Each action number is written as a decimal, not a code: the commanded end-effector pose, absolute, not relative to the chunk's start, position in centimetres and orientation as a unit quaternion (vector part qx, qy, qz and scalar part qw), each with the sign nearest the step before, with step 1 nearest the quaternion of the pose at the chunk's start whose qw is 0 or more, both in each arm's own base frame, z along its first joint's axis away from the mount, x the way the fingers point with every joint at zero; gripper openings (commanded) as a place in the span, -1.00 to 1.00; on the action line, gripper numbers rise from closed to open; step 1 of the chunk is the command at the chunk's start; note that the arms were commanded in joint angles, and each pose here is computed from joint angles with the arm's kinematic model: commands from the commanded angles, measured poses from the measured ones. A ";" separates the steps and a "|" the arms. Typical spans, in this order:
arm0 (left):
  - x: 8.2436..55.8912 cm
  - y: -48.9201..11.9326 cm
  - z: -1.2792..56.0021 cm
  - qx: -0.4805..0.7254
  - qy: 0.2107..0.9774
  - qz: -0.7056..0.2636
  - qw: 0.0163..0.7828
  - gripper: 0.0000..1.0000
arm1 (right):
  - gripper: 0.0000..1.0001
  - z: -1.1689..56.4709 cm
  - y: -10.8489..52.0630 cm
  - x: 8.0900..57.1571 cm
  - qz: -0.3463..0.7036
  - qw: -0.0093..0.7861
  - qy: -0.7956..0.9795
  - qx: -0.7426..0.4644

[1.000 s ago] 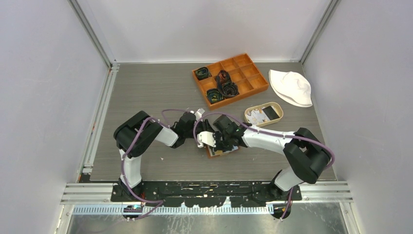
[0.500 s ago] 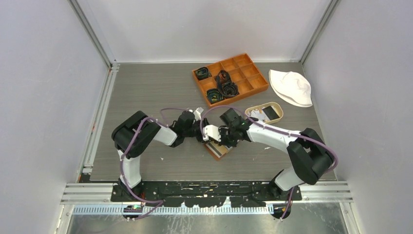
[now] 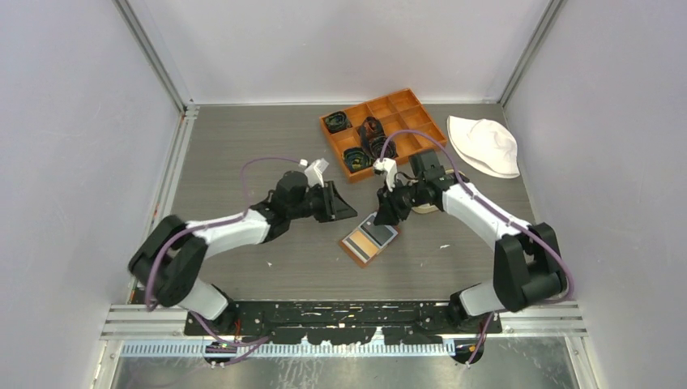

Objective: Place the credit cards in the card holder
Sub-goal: Turn over the card slot in the card holder.

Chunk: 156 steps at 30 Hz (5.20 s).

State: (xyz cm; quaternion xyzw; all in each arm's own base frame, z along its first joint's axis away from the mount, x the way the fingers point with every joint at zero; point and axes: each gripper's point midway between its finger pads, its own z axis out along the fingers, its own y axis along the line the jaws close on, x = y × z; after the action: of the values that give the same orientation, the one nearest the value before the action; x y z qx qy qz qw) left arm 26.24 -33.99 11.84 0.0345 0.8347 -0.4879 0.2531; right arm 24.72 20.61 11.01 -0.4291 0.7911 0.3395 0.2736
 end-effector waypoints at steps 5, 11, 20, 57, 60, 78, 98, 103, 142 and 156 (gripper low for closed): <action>24.9 -28.7 18.8 0.118 0.774 -0.450 0.429 0.07 | -0.21 9.9 21.0 25.7 0.372 0.164 0.853 -0.329; 23.2 -27.9 17.3 0.083 0.753 -0.497 0.423 0.92 | -0.21 7.3 19.6 26.6 0.324 0.121 0.885 -0.312; 19.4 -31.7 14.1 0.083 0.753 -0.575 0.308 0.14 | -0.22 5.1 18.6 26.8 0.290 0.086 0.903 -0.305; 22.7 -37.9 4.4 0.110 0.858 -0.430 0.259 -0.48 | -0.22 4.2 18.9 25.7 0.313 0.026 0.903 -0.294; 22.8 -37.6 4.1 0.109 0.861 -0.425 0.259 -0.48 | -0.25 4.9 19.5 25.4 0.339 0.023 0.895 -0.289; 22.7 -36.8 5.0 0.102 0.847 -0.461 0.244 -0.32 | -0.31 7.3 21.0 24.6 0.446 -0.002 0.860 -0.248; 22.6 -35.3 7.2 0.056 0.813 -0.510 0.275 0.06 | -0.36 8.3 22.5 23.2 0.507 -0.026 0.826 -0.244; 22.7 -35.2 7.1 0.049 0.814 -0.509 0.276 0.07 | -0.35 7.7 22.5 23.3 0.496 -0.026 0.833 -0.244; 21.4 -31.9 8.8 0.025 0.803 -0.505 0.314 0.05 | -0.34 7.5 25.5 20.6 0.474 -0.036 0.820 -0.320; 20.4 -29.2 10.5 0.040 0.825 -0.455 0.334 -0.09 | -0.30 9.3 23.7 21.9 0.376 0.084 0.814 -0.435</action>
State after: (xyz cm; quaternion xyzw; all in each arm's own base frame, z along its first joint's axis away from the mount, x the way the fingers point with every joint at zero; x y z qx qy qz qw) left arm 20.01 -30.04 10.56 0.0344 0.8153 -0.4809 0.3207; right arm 20.66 24.21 6.00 -0.3439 0.8410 0.4168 -0.0258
